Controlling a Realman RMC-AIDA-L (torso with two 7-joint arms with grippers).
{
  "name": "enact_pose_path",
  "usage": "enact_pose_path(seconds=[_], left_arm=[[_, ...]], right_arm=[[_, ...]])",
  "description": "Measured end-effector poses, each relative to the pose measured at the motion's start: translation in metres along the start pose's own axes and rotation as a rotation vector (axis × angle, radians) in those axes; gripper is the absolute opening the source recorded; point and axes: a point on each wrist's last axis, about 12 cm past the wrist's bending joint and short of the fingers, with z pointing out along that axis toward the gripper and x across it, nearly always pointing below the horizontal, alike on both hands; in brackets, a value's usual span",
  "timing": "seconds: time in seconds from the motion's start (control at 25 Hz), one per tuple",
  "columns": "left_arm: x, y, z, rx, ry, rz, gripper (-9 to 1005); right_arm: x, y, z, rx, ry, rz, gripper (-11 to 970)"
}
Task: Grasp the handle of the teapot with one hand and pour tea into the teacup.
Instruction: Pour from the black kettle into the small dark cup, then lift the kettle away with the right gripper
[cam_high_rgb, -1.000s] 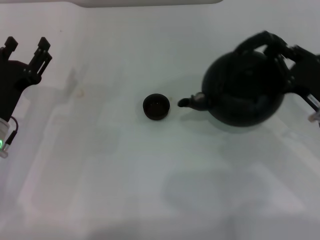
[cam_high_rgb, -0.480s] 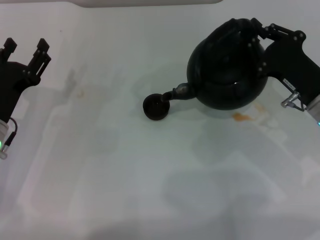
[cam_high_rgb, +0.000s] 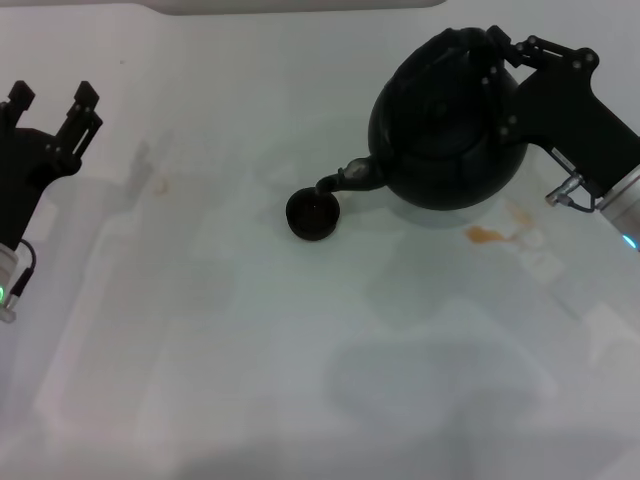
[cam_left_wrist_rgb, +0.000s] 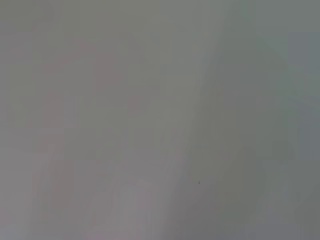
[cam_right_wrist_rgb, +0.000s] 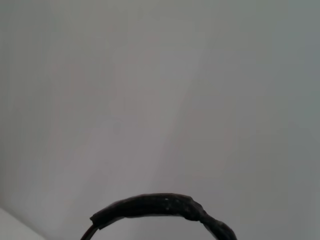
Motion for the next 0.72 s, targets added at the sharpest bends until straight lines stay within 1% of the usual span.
enact_pose_path(seconds=[0.32, 0.72], left_arm=[[0.0, -0.001, 0.0, 0.001, 0.0, -0.005, 819], [0.001, -0.001, -0.001, -0.003, 0.003, -0.007, 820]], right_arm=[[0.002, 0.001, 0.01, 0.008, 0.037, -0.058, 137], [0.002, 0.0, 0.012, 0.009, 0.041, -0.147, 137]])
